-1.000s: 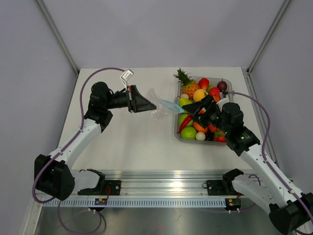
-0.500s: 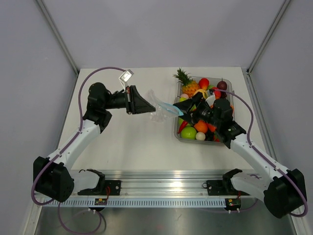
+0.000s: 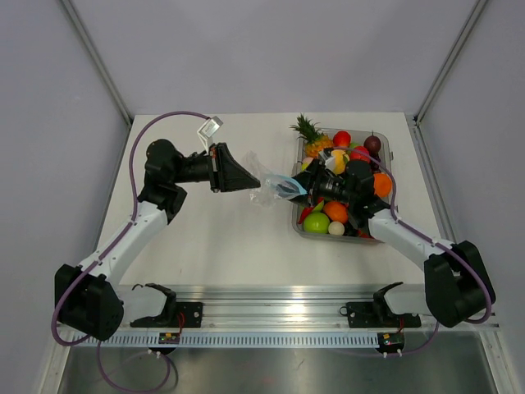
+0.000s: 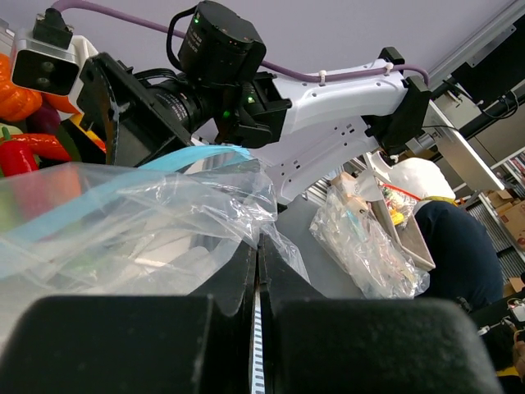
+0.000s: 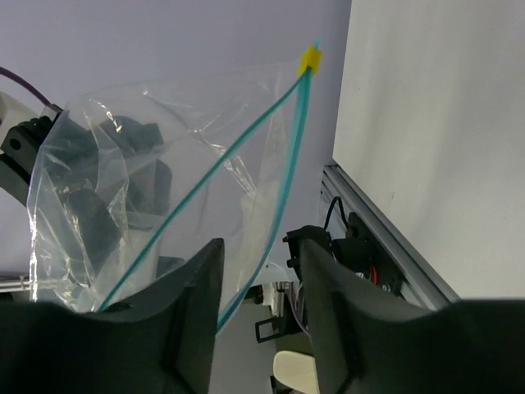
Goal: Place the food in the zip-top bag and seal the zipper
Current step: Open the zipper of the food storage bag, then pick up the fake vegetable from the bin, then place the fake vegetable in the zipper food storage bag.
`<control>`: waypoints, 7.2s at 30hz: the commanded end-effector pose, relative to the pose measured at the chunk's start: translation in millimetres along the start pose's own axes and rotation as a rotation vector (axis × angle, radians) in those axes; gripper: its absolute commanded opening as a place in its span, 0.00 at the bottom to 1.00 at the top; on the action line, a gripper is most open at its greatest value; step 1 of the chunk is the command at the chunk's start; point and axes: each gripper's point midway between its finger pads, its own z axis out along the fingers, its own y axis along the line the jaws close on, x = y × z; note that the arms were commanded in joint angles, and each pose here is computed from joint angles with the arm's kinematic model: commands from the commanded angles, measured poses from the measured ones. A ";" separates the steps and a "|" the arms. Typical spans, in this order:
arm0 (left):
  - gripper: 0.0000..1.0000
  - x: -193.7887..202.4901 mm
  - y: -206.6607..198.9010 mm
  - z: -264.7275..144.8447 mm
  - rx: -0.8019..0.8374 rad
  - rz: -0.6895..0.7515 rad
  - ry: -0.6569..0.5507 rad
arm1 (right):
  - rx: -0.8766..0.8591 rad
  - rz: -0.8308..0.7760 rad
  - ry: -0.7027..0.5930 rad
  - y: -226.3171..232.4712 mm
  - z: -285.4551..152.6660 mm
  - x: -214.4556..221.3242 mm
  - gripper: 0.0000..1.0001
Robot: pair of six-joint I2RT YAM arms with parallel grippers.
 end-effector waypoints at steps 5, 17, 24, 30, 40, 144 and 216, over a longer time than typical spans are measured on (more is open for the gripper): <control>0.00 -9.6 -7.8 -0.4 0.028 0.111 0.010 | -0.036 -0.101 0.055 33.7 -3.5 3.3 0.14; 0.36 -5.0 3.3 -6.4 -0.072 0.134 0.057 | 0.262 -0.385 -0.158 40.6 -26.6 -37.1 0.00; 0.97 -23.1 16.5 -12.4 -0.189 0.122 0.010 | 0.442 -0.510 -0.201 23.8 -32.4 -60.0 0.00; 0.93 -19.3 72.9 -19.9 -0.435 -0.042 0.014 | 0.563 -0.544 -0.234 -3.2 -26.6 -73.8 0.00; 0.67 -13.3 108.7 -18.2 -0.741 -0.180 0.038 | 0.752 -0.667 -0.327 -23.7 -11.4 -83.1 0.00; 0.00 69.8 211.6 -23.0 -1.200 -0.261 0.350 | 0.856 -0.403 -0.554 -76.3 -84.1 -105.8 0.00; 0.00 42.7 170.7 35.4 -0.880 -0.340 0.141 | 0.861 -0.596 -0.359 -39.5 26.2 -37.8 0.01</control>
